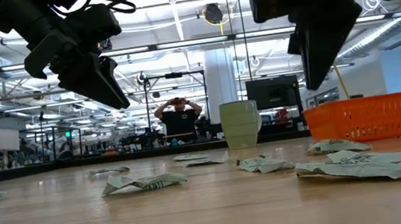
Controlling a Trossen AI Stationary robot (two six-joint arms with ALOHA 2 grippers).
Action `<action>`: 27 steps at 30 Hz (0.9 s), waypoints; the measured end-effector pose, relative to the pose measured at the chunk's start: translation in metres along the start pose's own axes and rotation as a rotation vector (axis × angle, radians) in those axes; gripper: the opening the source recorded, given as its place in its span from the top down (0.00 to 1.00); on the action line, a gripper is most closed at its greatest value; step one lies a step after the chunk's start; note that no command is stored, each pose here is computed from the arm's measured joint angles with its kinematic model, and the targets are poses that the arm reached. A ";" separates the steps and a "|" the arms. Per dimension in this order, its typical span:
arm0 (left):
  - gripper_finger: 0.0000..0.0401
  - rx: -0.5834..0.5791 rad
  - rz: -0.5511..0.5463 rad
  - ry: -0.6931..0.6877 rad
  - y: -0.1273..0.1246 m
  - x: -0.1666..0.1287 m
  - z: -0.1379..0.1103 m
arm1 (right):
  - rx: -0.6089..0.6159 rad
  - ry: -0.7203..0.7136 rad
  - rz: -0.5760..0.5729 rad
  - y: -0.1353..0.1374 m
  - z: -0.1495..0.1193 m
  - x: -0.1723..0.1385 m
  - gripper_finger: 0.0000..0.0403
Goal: Pick and place Stevia / Truvia into bins
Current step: Put the light green packet into the orange basket
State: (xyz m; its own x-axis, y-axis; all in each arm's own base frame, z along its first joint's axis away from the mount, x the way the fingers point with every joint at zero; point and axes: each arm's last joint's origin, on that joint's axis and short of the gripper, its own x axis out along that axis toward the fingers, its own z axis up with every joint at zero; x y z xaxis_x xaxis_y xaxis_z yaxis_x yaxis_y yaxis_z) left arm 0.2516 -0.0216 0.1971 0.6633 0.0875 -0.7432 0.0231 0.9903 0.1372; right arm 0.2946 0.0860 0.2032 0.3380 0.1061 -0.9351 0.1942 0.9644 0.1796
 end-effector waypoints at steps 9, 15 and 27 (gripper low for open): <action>0.61 -0.013 0.000 -0.001 0.000 0.000 0.000 | -0.087 0.077 -0.027 0.014 -0.009 0.034 0.82; 0.61 -0.013 0.000 -0.017 0.000 0.000 0.002 | -0.086 0.089 -0.042 0.014 -0.009 0.044 0.82; 0.61 -0.012 0.000 -0.016 0.000 0.000 0.002 | -0.115 0.094 -0.133 0.007 -0.014 0.054 0.82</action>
State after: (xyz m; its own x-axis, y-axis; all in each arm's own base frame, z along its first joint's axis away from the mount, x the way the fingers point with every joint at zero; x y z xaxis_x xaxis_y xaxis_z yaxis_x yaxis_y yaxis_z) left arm 0.2528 -0.0217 0.1982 0.6753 0.0861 -0.7325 0.0138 0.9915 0.1293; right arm 0.3013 0.1019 0.1501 0.2275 -0.0071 -0.9737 0.1230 0.9922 0.0215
